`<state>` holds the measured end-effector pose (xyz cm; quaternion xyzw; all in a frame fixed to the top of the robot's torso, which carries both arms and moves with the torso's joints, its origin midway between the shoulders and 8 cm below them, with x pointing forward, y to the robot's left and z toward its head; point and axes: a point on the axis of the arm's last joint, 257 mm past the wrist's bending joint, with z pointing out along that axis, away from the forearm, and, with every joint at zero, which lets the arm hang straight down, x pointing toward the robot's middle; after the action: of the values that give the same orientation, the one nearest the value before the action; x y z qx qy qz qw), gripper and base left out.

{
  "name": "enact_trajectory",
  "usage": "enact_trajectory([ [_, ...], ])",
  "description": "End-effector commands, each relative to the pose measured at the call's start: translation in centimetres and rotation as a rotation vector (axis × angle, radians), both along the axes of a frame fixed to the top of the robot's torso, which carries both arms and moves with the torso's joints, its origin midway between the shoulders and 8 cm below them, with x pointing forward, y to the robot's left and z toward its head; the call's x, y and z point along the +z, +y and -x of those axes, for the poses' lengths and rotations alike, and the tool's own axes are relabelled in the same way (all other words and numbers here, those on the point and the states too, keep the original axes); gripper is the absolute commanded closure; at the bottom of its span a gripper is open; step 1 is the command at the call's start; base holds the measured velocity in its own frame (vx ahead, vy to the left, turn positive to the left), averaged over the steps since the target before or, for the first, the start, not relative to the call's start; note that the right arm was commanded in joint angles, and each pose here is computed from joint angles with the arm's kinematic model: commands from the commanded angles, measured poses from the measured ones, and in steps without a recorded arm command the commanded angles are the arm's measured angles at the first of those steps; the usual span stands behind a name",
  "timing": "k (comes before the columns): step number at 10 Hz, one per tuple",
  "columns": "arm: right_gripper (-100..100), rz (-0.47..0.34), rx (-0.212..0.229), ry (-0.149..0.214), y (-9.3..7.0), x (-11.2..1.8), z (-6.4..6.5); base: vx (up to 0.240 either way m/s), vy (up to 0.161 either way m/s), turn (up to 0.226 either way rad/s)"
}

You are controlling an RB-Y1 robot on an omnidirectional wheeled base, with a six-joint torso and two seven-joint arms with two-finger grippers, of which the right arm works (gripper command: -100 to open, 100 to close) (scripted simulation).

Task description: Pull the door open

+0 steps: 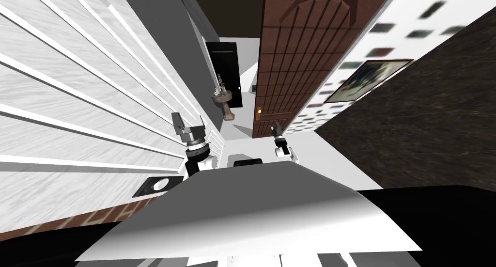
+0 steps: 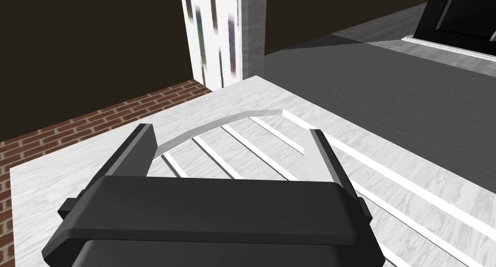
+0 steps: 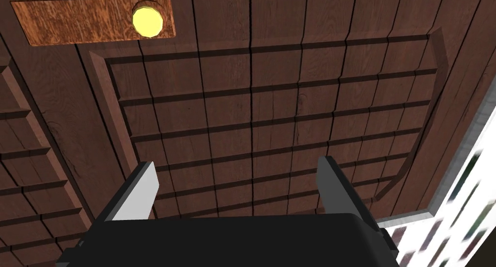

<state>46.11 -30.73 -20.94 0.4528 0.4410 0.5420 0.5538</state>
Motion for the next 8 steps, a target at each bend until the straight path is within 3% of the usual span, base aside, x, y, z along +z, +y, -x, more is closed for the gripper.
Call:
enact_trajectory([
  [1, -100, -0.001, 0.003, 0.021, 0.0, -1.0, -0.4, 0.089, 0.023, 0.022],
  [8, -100, 0.000, 0.013, 0.119, -0.8, -5.2, -1.9, 0.120, 0.024, 0.026],
])
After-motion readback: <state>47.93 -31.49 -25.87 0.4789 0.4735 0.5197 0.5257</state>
